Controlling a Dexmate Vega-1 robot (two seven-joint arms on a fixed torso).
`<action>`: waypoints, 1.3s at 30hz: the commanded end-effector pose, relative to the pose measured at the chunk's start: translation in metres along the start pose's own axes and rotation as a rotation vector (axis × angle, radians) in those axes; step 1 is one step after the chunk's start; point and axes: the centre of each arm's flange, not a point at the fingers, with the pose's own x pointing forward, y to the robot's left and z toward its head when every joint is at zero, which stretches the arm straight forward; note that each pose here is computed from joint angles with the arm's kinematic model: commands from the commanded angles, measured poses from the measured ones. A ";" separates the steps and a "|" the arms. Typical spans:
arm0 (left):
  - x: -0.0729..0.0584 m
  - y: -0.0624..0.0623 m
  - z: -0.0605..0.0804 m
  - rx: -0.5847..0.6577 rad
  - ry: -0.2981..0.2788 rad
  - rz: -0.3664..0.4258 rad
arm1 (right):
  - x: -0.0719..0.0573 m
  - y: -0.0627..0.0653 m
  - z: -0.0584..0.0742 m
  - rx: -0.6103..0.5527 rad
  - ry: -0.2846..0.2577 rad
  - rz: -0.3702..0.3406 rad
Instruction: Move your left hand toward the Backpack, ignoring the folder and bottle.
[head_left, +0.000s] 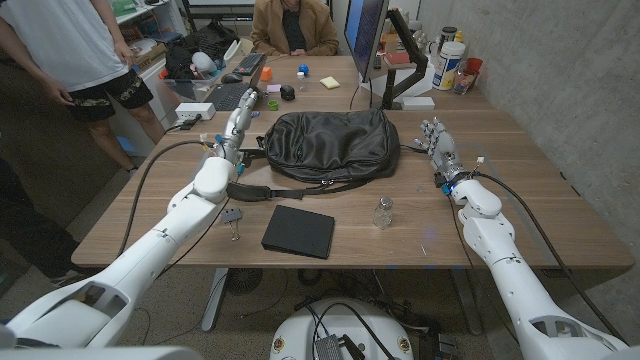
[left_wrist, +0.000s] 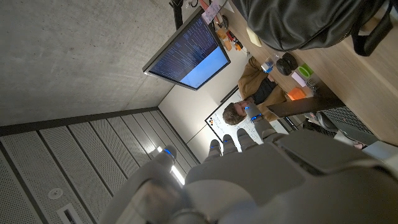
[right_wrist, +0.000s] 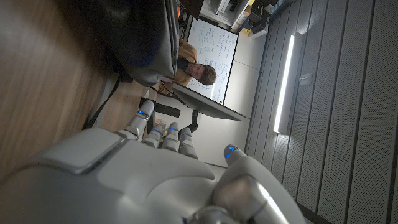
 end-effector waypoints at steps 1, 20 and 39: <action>0.006 0.002 0.009 0.041 -0.017 0.001 | -0.004 -0.003 0.001 0.002 -0.009 -0.002; 0.013 0.008 0.019 0.105 -0.030 0.016 | -0.006 -0.001 0.004 0.003 -0.019 0.004; 0.028 0.009 0.031 0.185 -0.060 0.015 | -0.013 -0.003 0.007 0.002 -0.035 -0.005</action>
